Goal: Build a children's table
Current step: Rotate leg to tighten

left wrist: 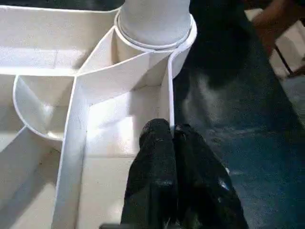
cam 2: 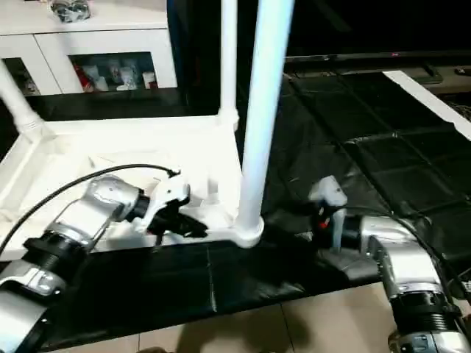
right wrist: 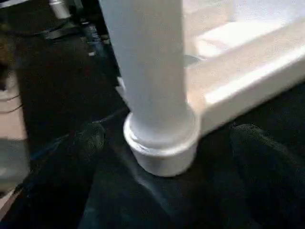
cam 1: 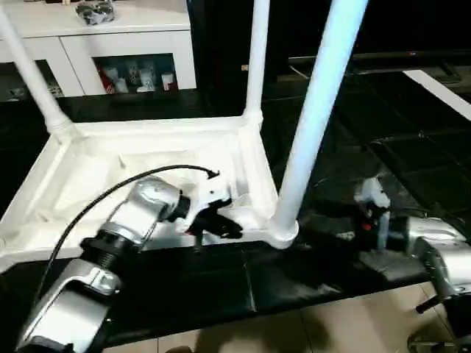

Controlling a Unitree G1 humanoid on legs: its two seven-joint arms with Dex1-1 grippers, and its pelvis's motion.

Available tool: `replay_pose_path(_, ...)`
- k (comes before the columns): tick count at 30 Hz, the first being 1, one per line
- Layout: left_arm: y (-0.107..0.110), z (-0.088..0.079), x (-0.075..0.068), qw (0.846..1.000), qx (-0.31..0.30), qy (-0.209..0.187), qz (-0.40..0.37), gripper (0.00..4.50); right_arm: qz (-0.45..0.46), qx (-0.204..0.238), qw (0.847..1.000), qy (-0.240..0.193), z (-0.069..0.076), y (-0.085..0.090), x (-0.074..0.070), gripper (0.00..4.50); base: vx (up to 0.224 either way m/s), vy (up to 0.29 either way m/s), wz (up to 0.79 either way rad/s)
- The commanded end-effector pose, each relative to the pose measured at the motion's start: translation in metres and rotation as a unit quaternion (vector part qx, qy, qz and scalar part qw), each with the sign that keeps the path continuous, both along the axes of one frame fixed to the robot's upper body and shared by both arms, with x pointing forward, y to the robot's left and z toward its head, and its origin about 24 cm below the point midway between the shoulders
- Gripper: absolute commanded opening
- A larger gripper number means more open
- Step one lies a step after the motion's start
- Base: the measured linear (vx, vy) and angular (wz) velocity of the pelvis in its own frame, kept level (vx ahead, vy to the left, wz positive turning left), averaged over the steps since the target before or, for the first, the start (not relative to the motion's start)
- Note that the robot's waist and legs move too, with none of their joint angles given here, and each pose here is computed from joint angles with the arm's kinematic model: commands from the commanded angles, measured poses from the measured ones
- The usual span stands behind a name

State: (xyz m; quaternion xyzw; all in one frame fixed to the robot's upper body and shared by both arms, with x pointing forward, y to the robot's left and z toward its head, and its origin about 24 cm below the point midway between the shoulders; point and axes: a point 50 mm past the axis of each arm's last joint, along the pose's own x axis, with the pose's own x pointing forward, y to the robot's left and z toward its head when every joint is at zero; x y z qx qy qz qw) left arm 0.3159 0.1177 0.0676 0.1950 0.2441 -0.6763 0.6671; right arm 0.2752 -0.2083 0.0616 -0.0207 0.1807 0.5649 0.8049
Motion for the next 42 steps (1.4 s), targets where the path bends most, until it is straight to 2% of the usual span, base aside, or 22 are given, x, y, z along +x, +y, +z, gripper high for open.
replay_pose_path(1,-0.009,0.005,-0.006,0.998,-0.007,-0.002,-0.060,0.00,0.028,-0.001,1.000,-0.011,0.007,0.004,0.001,4.47,0.000,0.000,0.00)
replay_pose_path(6,-0.009,0.005,-0.010,0.996,-0.002,-0.002,-0.089,0.00,0.053,0.003,0.998,-0.020,0.008,0.017,0.006,4.47,0.000,0.000,0.00)
replay_pose_path(13,-0.010,0.005,-0.009,0.996,0.001,-0.008,-0.094,0.00,0.092,0.018,0.996,-0.008,0.006,0.034,0.010,3.84,0.000,0.000,0.00)
replay_pose_path(31,-0.011,0.005,-0.003,0.997,-0.005,-0.018,-0.079,0.00,0.137,0.034,0.989,0.036,0.001,0.044,0.010,2.31,0.000,0.000,0.00)
replay_pose_path(38,-0.014,0.006,0.001,0.998,-0.009,-0.025,-0.059,0.00,0.135,0.048,0.989,0.043,-0.001,0.049,0.005,2.15,0.000,0.000,0.00)
replay_pose_path(42,-0.023,0.009,0.009,0.999,-0.037,-0.028,-0.004,0.00,0.060,0.056,0.996,0.034,-0.007,0.062,0.007,2.14,0.000,0.000,0.00)
